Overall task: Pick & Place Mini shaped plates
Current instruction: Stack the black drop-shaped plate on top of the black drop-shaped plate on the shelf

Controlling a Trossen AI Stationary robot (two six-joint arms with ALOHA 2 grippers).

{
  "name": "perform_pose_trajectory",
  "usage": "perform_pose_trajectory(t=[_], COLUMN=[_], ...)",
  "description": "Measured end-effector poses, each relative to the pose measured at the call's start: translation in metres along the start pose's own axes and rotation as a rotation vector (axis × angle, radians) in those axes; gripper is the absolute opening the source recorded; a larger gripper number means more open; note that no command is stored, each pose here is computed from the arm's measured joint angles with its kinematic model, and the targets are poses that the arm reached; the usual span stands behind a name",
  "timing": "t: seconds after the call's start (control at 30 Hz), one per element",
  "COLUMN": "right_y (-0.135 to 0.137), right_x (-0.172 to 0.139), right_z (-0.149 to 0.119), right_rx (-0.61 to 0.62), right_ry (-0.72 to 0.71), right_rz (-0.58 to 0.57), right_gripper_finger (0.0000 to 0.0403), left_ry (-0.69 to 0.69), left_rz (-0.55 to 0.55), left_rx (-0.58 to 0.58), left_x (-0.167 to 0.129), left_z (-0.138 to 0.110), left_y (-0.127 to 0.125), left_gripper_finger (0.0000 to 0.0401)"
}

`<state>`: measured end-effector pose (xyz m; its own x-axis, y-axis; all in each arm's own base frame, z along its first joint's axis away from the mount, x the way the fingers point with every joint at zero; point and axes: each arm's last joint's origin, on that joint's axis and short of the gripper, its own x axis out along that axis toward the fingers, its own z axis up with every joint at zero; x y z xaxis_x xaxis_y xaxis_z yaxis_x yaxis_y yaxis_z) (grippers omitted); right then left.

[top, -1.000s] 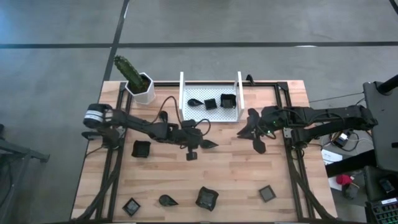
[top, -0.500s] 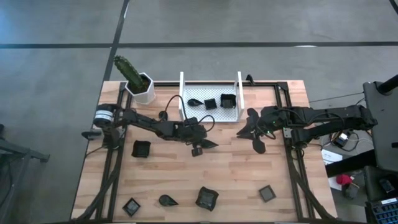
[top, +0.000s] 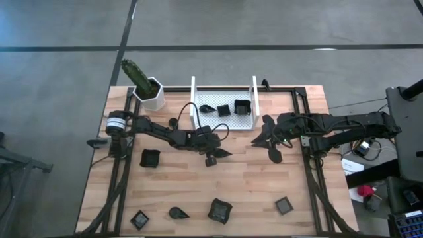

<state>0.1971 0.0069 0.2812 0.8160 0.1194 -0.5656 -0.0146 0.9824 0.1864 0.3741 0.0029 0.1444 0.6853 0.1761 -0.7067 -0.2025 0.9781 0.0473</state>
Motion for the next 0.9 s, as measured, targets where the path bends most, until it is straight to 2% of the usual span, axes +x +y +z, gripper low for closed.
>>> perform_pose_trajectory(t=[0.37, 0.53, 0.73, 0.9], right_y=[0.000, 0.000, 0.000, 0.000], right_x=[0.000, 0.000, 0.000, 0.000], right_z=[0.000, 0.000, 0.000, 0.000], right_rx=[0.000, 0.000, 0.000, 0.000], right_ry=[0.000, 0.000, 0.001, 0.001], right_rz=[0.000, 0.000, 0.000, -0.001], right_gripper_finger=[0.0052, 0.0052, 0.0052, 0.0052], left_ry=[0.022, 0.022, 0.019, -0.020], left_rz=[-0.022, -0.024, -0.031, -0.029], left_rx=[-0.019, 0.009, 0.016, 0.023], left_x=[0.014, 0.014, 0.005, -0.014], left_z=[-0.009, -0.009, -0.004, 0.011], left_y=[-0.002, -0.002, -0.001, 0.001], left_gripper_finger=[0.0054, 0.0013, 0.0001, 0.0000])
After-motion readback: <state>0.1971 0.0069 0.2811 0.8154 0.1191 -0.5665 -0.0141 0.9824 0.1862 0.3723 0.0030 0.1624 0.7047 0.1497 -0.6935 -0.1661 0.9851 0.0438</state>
